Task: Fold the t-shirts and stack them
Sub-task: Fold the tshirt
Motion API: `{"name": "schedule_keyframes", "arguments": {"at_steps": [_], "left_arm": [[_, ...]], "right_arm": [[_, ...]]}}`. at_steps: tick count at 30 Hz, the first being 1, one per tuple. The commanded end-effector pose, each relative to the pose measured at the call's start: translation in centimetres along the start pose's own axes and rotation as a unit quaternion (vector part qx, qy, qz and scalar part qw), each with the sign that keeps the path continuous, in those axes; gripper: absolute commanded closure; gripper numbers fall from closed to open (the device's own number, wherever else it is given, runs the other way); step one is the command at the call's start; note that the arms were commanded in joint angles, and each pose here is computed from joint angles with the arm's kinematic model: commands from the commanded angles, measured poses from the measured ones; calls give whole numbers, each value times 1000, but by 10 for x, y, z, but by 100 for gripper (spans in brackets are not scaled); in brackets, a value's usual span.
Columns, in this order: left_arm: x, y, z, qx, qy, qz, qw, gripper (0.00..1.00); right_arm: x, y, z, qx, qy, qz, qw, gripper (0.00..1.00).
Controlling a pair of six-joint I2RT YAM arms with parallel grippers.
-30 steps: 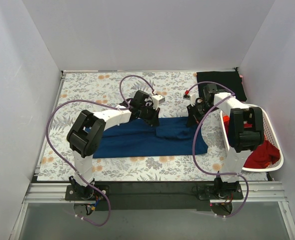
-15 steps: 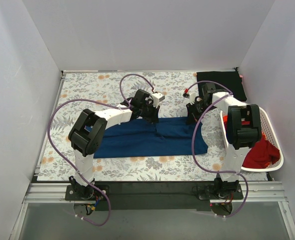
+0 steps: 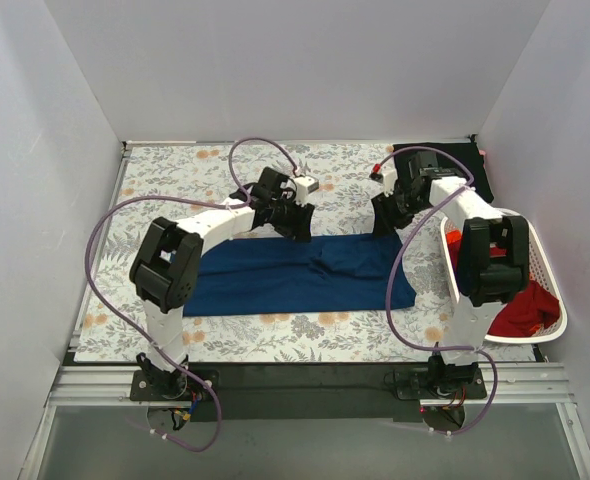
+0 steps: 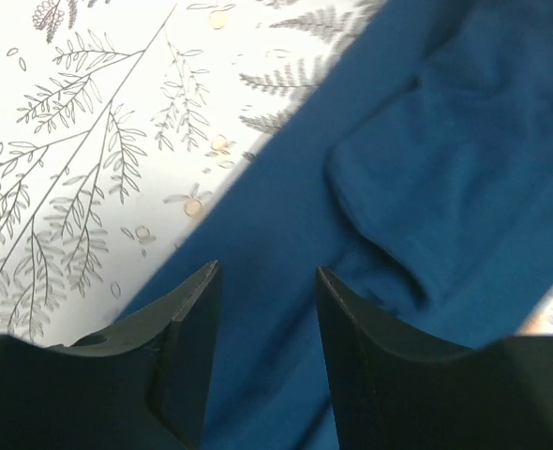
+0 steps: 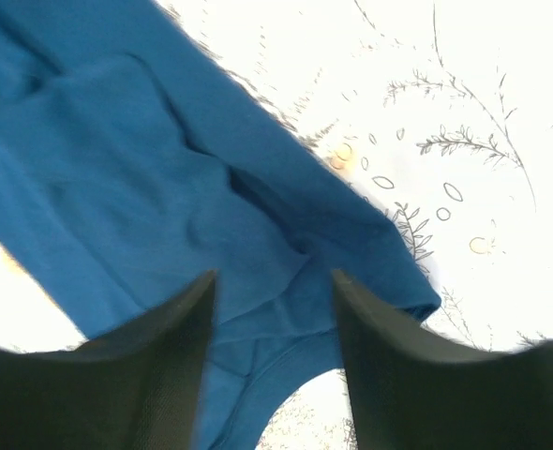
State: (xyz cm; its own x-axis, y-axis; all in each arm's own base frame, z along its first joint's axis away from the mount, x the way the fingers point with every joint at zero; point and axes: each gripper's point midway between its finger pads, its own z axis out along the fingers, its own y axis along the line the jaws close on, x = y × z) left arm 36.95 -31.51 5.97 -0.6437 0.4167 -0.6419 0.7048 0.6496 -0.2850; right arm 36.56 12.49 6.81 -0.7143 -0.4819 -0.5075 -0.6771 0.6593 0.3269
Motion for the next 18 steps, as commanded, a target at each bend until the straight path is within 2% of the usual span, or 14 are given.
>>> {"name": "schedule_keyframes", "arguments": {"at_steps": [1, 3, 6, 10, 13, 16, 18], "left_arm": [[-45, -51, -59, 92, -62, 19, 994, 59], [-47, -69, -63, 130, -61, -4, 990, 61], [-47, -68, -49, 135, -47, -36, 989, 65], [-36, -57, -31, 123, -20, -69, 990, 68], [-27, -65, -28, 152, -4, -86, 985, 69], [-15, -73, -28, 180, 10, -103, 978, 63], [0, -89, -33, 232, 26, -127, 964, 57]], "right_arm": [[-32, 31, -36, -19, -50, -22, 998, 47], [-29, 46, -31, -43, -42, -20, 998, 61], [-16, 59, -14, -70, -19, -3, 997, 69], [-9, 62, 2, -79, 2, 10, 997, 69], [-5, 58, 13, -79, 14, 19, 997, 69], [5, 50, 24, -69, 33, 28, 997, 68], [17, 42, 35, -59, 53, 40, 996, 68]]}}
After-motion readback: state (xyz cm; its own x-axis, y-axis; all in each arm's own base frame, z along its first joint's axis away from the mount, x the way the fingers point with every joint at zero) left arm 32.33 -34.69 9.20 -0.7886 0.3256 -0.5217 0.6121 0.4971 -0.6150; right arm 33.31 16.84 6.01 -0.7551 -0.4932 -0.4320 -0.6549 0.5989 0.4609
